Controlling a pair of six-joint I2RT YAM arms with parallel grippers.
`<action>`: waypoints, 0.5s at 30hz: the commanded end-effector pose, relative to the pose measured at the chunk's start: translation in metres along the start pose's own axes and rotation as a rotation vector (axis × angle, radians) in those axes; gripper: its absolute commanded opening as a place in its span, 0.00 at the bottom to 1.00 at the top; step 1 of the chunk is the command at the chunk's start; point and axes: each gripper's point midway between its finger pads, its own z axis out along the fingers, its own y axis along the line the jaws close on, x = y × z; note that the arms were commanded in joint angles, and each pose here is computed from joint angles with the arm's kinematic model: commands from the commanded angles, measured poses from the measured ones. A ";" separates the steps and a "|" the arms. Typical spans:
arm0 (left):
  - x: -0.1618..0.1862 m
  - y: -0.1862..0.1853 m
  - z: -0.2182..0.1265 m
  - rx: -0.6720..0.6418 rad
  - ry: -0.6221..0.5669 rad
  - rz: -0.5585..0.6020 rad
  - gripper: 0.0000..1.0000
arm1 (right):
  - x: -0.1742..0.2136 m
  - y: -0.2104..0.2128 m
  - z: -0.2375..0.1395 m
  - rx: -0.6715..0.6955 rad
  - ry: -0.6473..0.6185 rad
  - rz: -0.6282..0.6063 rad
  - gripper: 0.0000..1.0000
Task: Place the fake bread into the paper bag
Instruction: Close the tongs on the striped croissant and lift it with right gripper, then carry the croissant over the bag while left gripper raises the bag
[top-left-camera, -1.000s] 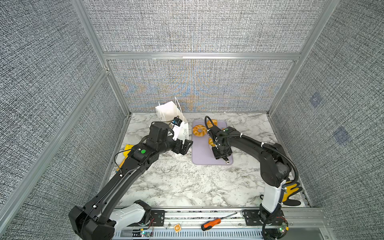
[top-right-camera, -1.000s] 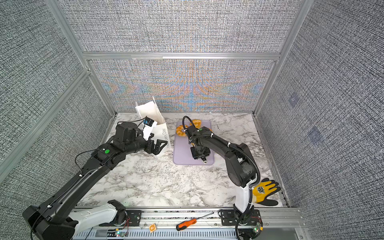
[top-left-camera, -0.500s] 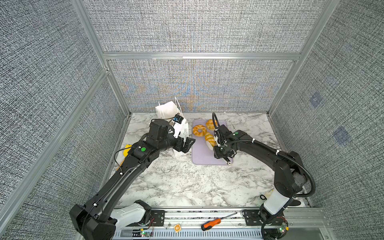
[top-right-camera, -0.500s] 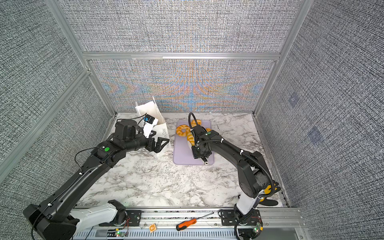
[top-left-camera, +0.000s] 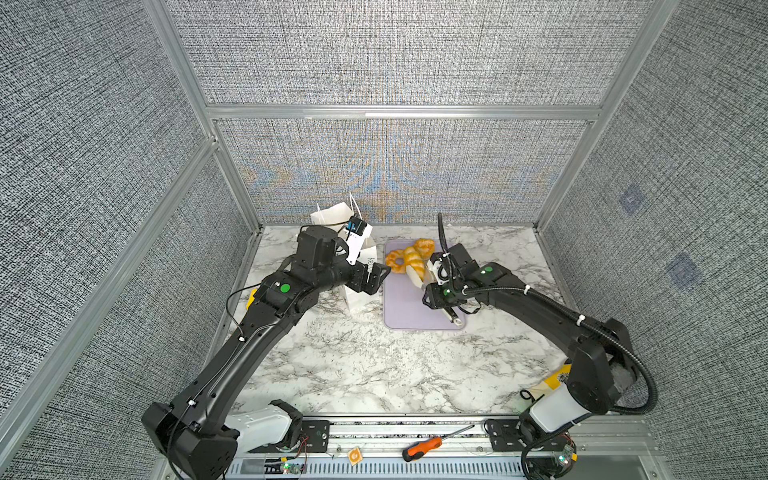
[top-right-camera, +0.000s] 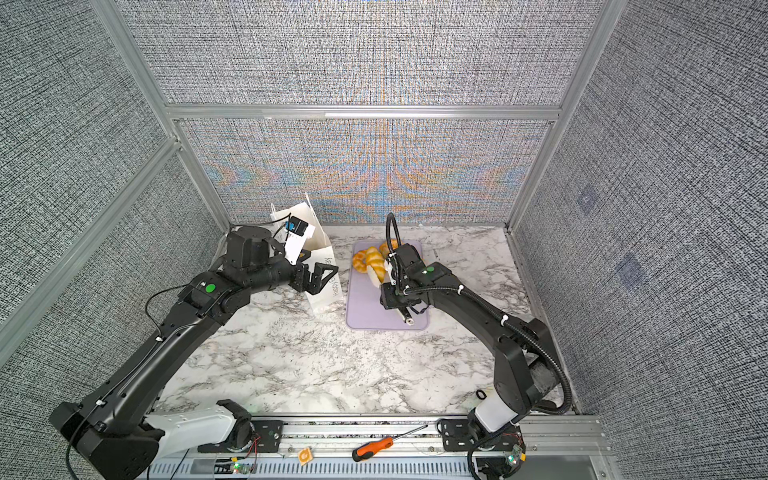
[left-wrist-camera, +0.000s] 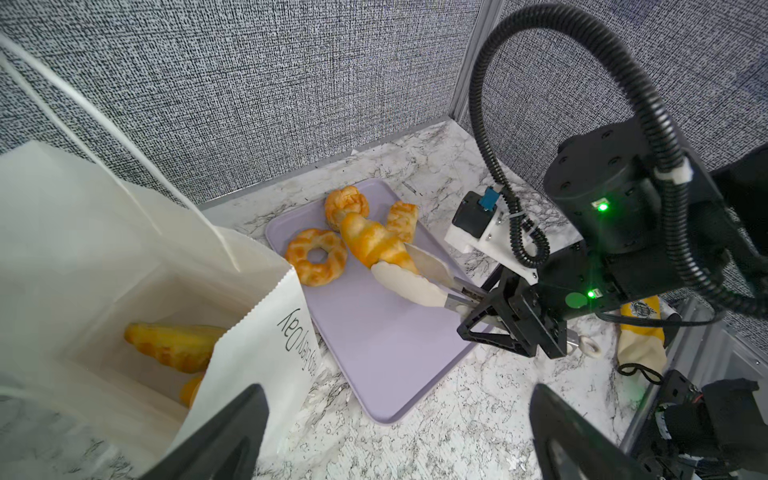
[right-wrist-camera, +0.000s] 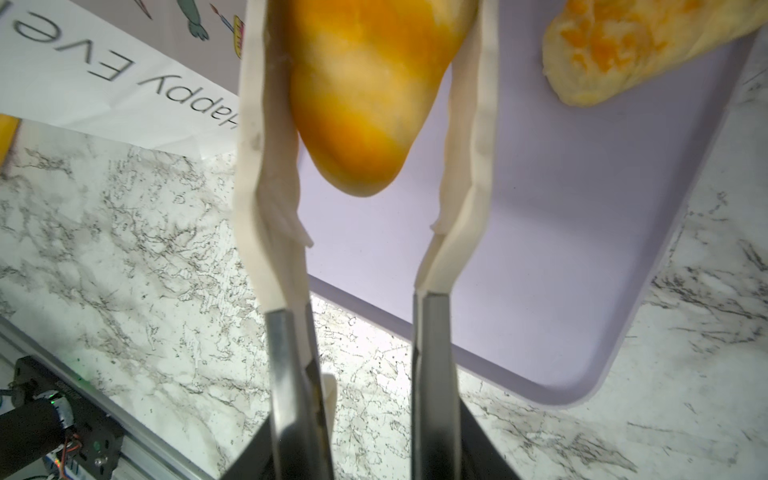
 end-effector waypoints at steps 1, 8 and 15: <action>-0.006 0.000 -0.005 0.003 -0.010 0.013 0.99 | -0.015 0.010 -0.010 -0.043 -0.071 0.010 0.45; -0.018 0.012 -0.018 -0.040 -0.034 0.003 0.99 | -0.028 0.025 -0.030 -0.096 -0.138 -0.005 0.44; -0.031 0.020 -0.032 -0.054 -0.060 -0.017 0.99 | -0.046 0.045 -0.056 -0.127 -0.230 -0.042 0.44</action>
